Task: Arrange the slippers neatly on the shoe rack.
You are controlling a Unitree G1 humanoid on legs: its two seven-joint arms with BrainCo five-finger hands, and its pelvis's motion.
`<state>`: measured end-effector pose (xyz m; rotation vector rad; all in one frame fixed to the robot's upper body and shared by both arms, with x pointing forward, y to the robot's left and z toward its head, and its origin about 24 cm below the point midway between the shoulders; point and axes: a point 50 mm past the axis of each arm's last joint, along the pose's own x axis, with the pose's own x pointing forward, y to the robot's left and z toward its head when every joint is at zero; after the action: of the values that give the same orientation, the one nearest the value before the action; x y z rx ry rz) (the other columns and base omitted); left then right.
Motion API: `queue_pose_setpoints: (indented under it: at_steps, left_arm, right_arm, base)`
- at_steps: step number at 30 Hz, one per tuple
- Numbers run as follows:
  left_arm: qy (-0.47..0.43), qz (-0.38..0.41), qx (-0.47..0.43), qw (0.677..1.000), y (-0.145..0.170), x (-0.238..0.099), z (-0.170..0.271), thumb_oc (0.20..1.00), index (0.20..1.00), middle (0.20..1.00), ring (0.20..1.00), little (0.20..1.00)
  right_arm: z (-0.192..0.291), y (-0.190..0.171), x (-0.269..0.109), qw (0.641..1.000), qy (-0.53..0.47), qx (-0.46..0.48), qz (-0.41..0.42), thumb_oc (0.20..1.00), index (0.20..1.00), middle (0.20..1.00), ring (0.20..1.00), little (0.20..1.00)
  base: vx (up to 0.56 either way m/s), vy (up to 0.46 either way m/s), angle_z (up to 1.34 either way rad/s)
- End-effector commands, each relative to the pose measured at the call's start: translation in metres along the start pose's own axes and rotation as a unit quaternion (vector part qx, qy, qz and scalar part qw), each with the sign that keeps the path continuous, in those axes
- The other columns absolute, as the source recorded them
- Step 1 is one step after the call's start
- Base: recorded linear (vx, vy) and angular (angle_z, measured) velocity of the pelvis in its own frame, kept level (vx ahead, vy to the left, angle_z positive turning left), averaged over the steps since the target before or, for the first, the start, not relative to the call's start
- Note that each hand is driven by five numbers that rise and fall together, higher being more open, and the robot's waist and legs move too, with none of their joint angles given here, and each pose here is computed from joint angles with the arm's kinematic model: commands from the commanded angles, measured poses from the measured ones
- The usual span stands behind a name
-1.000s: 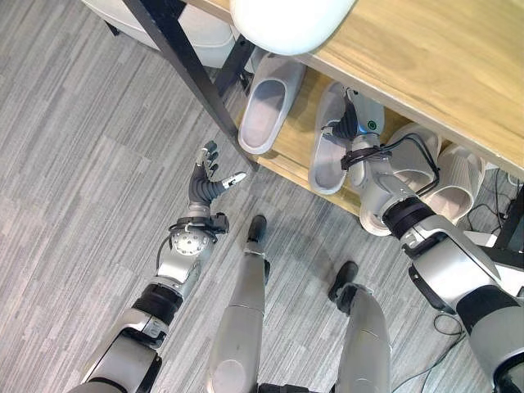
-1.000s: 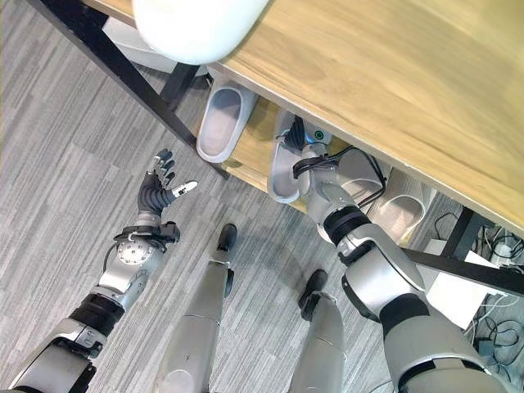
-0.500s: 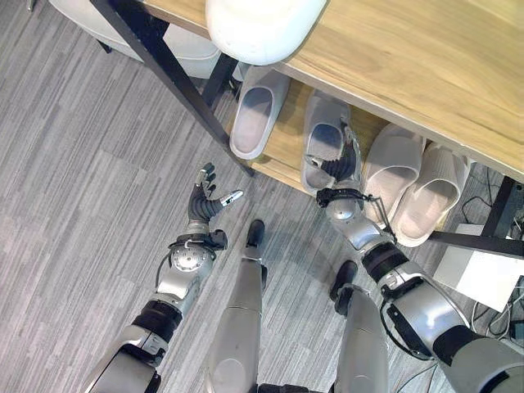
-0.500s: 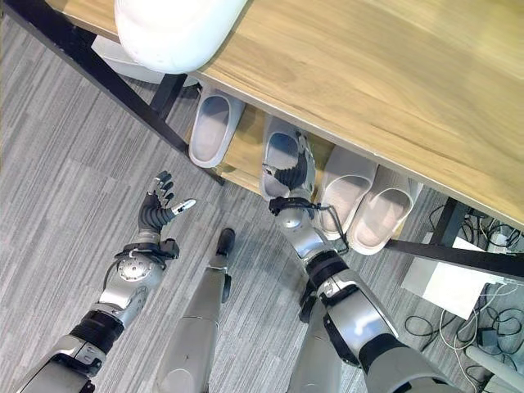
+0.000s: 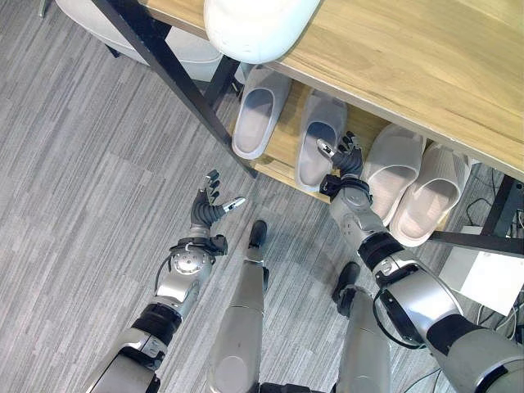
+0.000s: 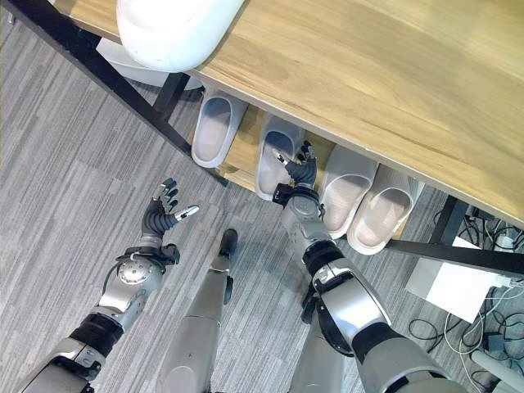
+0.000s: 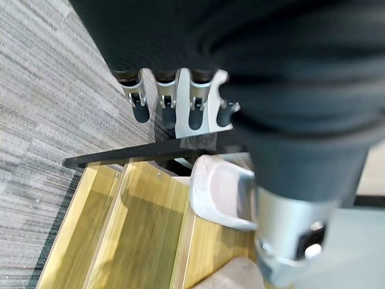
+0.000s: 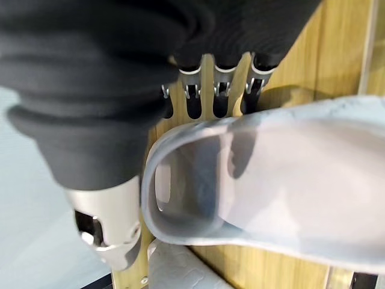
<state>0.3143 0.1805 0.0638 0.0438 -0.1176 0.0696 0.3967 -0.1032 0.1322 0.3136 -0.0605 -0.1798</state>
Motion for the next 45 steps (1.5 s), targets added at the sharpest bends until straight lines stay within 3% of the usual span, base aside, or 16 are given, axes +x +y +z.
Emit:
queue_pose_setpoints:
  at_steps: [1,11,16,22,23,26,32,34,38,45]
  left_arm:
    - [-0.039,-0.032,0.019,0.999,-0.011,0.010,0.016,1.000,1.000,1.000,1.000,1.000]
    - [-0.043,-0.046,0.022,0.998,-0.013,0.010,0.019,1.000,1.000,1.000,1.000,1.000]
    - [-0.043,-0.053,0.023,0.997,-0.011,0.008,0.018,1.000,1.000,1.000,1.000,1.000]
    - [-0.006,-0.035,0.030,0.999,0.000,0.002,0.000,1.000,1.000,1.000,1.000,1.000]
    - [0.021,0.002,0.027,0.999,0.016,-0.004,-0.013,1.000,1.000,1.000,1.000,1.000]
    - [0.069,0.066,0.003,0.995,0.042,-0.015,-0.034,1.000,1.000,1.000,1.000,1.000]
    - [0.119,0.098,0.004,0.988,0.061,-0.035,-0.057,1.000,1.000,1.000,1.000,1.000]
    - [0.139,0.114,0.003,0.984,0.072,-0.049,-0.067,1.000,1.000,1.000,1.000,1.000]
    - [0.140,0.097,0.008,0.985,0.069,-0.054,-0.069,1.000,1.000,1.000,1.000,1.000]
    - [0.141,-0.014,0.035,0.989,0.029,-0.057,-0.073,1.000,1.000,1.000,1.000,1.000]
  right_arm:
    - [0.013,0.017,0.000,0.998,-0.017,0.013,0.053,1.000,1.000,1.000,1.000,1.000]
    - [0.031,0.023,0.006,0.997,-0.041,-0.003,0.062,1.000,1.000,1.000,1.000,1.000]
    - [0.045,0.009,0.019,0.998,-0.047,-0.011,0.030,1.000,1.000,1.000,1.000,1.000]
    - [0.025,-0.005,0.012,0.998,-0.032,-0.042,0.024,1.000,1.000,1.000,1.000,1.000]
    - [0.005,-0.004,-0.007,0.991,-0.043,-0.104,0.078,1.000,1.000,1.000,1.000,1.000]
    - [-0.011,-0.006,-0.037,0.971,-0.062,-0.160,0.168,1.000,1.000,1.000,1.000,1.000]
    - [-0.031,-0.021,-0.070,0.961,-0.046,-0.150,0.229,1.000,1.000,1.000,1.000,1.000]
    - [-0.035,-0.034,-0.096,0.953,-0.053,-0.139,0.264,1.000,1.000,1.000,1.000,1.000]
    - [-0.040,-0.059,-0.116,0.945,-0.045,-0.170,0.275,1.000,1.000,1.000,1.000,1.000]
    - [-0.072,-0.115,-0.153,0.942,0.053,-0.223,0.247,1.000,1.000,1.000,1.000,1.000]
  base:
    - [0.00,0.000,0.00]
    - [0.01,-0.020,0.07]
    - [0.01,-0.014,0.10]
    - [0.02,0.004,0.04]
    - [-0.03,0.001,-0.01]
    - [0.04,-0.036,-0.18]
    - [0.11,-0.019,-0.25]
    - [0.18,-0.014,-0.33]
    - [0.13,0.000,-0.40]
    - [0.09,-0.017,-0.24]
